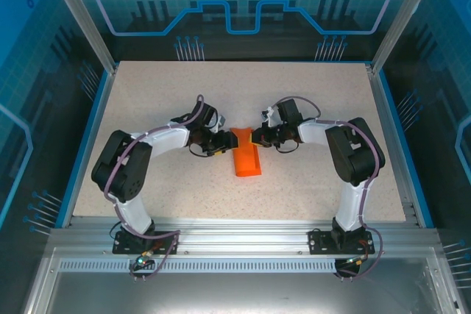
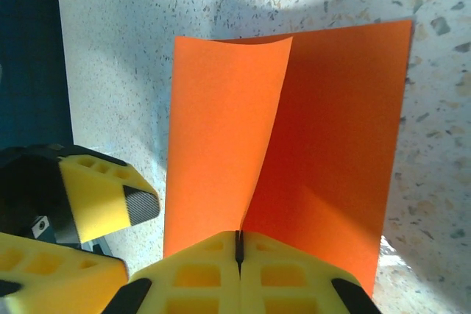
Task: Fold a paper plane with a square sheet of paper (fold left side to right side)
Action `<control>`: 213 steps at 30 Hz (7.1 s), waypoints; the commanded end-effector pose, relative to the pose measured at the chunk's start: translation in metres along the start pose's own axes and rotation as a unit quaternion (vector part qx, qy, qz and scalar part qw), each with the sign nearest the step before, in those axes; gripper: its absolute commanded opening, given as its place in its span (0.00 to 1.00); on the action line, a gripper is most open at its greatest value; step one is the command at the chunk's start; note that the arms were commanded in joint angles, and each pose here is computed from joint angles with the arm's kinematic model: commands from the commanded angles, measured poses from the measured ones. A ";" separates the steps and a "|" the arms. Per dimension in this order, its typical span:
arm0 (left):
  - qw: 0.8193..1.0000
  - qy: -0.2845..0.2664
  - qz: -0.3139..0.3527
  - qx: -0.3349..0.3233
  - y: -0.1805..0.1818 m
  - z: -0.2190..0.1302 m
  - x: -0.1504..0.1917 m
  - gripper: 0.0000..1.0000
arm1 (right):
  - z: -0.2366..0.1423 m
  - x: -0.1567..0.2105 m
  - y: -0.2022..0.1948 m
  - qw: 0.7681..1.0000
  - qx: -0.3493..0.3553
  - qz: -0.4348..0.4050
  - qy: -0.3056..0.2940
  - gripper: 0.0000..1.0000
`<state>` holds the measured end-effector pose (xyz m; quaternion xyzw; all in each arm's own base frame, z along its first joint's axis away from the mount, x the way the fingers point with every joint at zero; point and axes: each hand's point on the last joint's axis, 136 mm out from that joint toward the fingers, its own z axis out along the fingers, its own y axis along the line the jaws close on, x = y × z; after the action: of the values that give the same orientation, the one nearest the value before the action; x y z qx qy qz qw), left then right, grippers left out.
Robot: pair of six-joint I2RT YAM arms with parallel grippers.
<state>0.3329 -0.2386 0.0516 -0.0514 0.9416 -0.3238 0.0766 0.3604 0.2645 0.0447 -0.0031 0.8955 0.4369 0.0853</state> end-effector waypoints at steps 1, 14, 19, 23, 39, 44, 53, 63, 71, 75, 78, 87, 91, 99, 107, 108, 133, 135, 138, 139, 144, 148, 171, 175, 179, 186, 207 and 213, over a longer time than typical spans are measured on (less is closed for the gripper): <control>1.000 0.008 -0.014 0.001 -0.007 0.006 -0.001 0.62 | -0.004 0.000 -0.005 1.000 0.008 0.000 -0.001 0.00; 0.999 0.032 -0.021 -0.028 0.002 0.025 0.007 0.60 | -0.012 -0.006 -0.013 1.000 0.017 0.004 -0.014 0.23; 0.999 0.034 -0.021 -0.034 0.004 0.028 0.007 0.59 | -0.034 -0.008 -0.029 0.998 0.054 0.005 -0.038 0.42; 0.998 0.038 -0.018 -0.040 0.003 0.030 0.007 0.59 | -0.048 -0.007 -0.040 0.995 0.089 0.002 -0.049 0.50; 0.997 0.052 -0.008 -0.061 0.002 0.038 0.010 0.59 | -0.055 -0.002 -0.051 0.992 0.120 -0.002 -0.044 0.50; 0.996 0.057 -0.008 -0.063 0.002 0.040 0.012 0.59 | -0.055 -0.001 -0.051 0.992 0.117 -0.001 -0.042 0.50; 0.996 0.063 -0.009 -0.069 0.003 0.045 0.012 0.59 | -0.052 0.000 -0.047 0.993 0.111 -0.004 -0.038 0.50; 0.994 0.072 -0.005 -0.076 0.002 0.049 0.013 0.59 | -0.050 0.000 -0.046 0.993 0.109 -0.006 -0.035 0.50; 0.994 0.076 0.004 -0.075 -0.003 0.051 0.013 0.59 | -0.048 0.000 -0.044 0.994 0.106 -0.007 -0.032 0.50; 0.994 0.080 0.008 -0.078 -0.003 0.053 0.014 0.60 | -0.047 0.001 -0.042 0.994 0.105 -0.008 -0.030 0.50; 0.994 0.081 0.007 -0.079 -0.002 0.054 0.014 0.60 | -0.046 0.001 -0.041 0.994 0.105 -0.008 -0.029 0.50; 0.993 0.085 0.005 -0.081 -0.002 0.056 0.014 0.60 | -0.041 0.004 -0.029 0.996 0.089 -0.014 -0.018 0.45; 0.993 0.087 0.005 -0.082 -0.003 0.057 0.014 0.61 | -0.039 0.005 -0.028 0.996 0.087 -0.013 -0.017 0.42; 0.992 0.093 0.006 -0.084 -0.003 0.061 0.015 0.61 | -0.038 0.005 -0.024 0.996 0.084 -0.016 -0.015 0.38; 0.991 0.096 0.005 -0.088 -0.002 0.063 0.016 0.62 | -0.033 0.008 -0.021 0.997 0.080 -0.017 -0.007 0.31; 0.991 0.096 0.004 -0.088 -0.001 0.063 0.016 0.62 | -0.031 0.008 -0.020 0.997 0.080 -0.018 -0.005 0.30; 0.989 0.107 0.017 -0.099 -0.003 0.068 0.020 0.64 | -0.026 0.011 -0.016 0.996 0.083 -0.023 0.003 0.21; 0.989 0.108 0.016 -0.101 -0.001 0.069 0.020 0.64 | -0.025 0.012 -0.016 0.996 0.081 -0.021 0.006 0.20; 0.989 0.106 0.015 -0.102 -0.001 0.069 0.020 0.64 | -0.021 0.014 -0.015 0.997 0.079 -0.022 0.012 0.19; 0.989 0.106 0.015 -0.103 0.000 0.069 0.020 0.64 | -0.020 0.014 -0.015 0.997 0.078 -0.023 0.014 0.18; 0.989 0.105 0.014 -0.104 0.000 0.069 0.020 0.63 | -0.014 0.018 -0.013 0.997 0.076 -0.023 0.024 0.16; 0.989 0.104 0.012 -0.107 0.001 0.068 0.020 0.64 | -0.010 0.020 -0.014 0.996 0.078 -0.022 0.030 0.16; 0.990 0.091 0.017 -0.109 -0.001 0.059 0.018 0.64 | 0.011 0.040 -0.045 0.988 0.128 0.000 0.088 0.14; 0.992 0.072 0.026 -0.098 -0.012 0.043 0.011 0.66 | 0.013 0.046 -0.053 0.986 0.137 0.005 0.098 0.14; 0.995 0.045 0.031 -0.079 -0.024 0.020 0.002 0.68 | 0.015 0.047 -0.056 0.985 0.138 0.006 0.100 0.14; 0.998 0.038 0.039 -0.026 -0.048 0.009 0.000 0.66 | 0.016 0.047 -0.057 0.985 0.142 0.006 0.100 0.14; 0.996 0.073 0.017 -0.041 -0.022 0.046 0.009 0.38 | 0.015 0.045 -0.056 0.984 0.145 0.004 0.101 0.14; 0.994 0.082 0.008 -0.068 -0.005 0.053 0.014 0.38 | 0.015 0.046 -0.056 0.984 0.147 0.002 0.102 0.14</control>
<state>0.3401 -0.2890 0.0318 -0.0139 0.9556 -0.2936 0.0223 0.3390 0.2498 0.0113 -0.0325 0.9416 0.3341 0.0283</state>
